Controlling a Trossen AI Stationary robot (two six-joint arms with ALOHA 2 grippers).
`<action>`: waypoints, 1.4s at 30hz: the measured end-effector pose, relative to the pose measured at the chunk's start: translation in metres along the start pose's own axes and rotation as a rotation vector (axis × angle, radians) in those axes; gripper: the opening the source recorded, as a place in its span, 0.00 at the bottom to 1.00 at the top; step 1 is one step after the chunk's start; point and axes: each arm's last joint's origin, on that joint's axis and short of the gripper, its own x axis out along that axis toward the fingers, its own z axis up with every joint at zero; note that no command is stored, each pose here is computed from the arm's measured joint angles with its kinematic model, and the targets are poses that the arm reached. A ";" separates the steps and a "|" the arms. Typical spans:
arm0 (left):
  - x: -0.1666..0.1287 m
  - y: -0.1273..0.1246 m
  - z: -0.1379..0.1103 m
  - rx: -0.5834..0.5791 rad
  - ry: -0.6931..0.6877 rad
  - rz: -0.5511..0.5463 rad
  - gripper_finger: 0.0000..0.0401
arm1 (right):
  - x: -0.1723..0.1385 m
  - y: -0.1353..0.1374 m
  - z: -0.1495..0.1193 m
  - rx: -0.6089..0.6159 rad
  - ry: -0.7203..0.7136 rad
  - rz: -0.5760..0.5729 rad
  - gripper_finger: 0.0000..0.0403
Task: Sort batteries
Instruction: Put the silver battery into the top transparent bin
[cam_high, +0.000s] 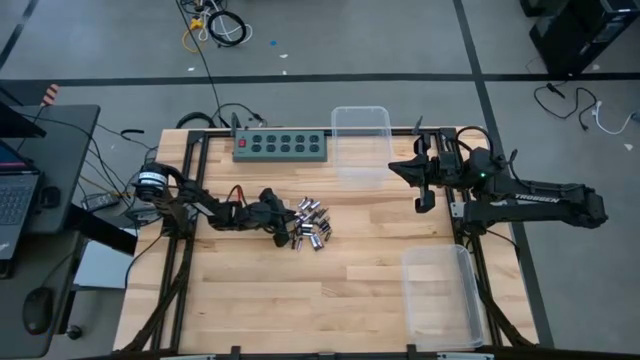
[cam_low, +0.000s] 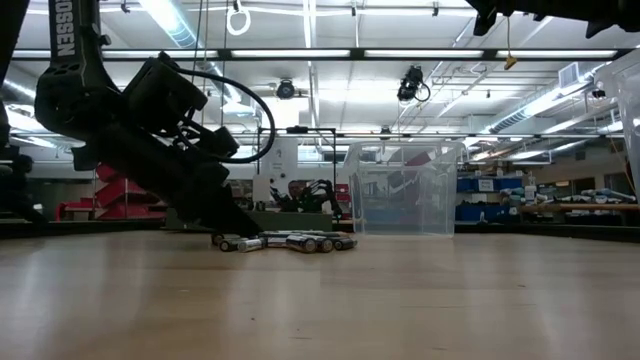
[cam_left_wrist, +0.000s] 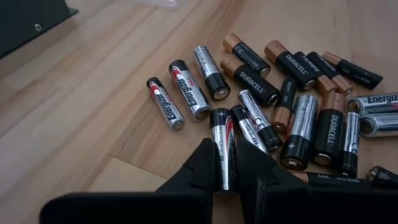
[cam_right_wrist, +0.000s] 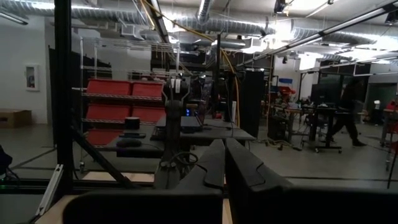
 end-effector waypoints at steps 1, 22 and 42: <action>-0.001 0.000 0.001 -0.001 -0.002 -0.001 0.09 | 0.000 0.000 0.000 0.000 0.000 0.000 0.01; -0.012 0.002 0.010 -0.010 -0.060 0.003 0.09 | 0.000 0.000 0.000 0.000 0.000 0.002 0.01; -0.033 0.001 0.043 0.029 -0.227 -0.027 0.09 | 0.000 0.000 -0.001 0.002 0.006 0.002 0.01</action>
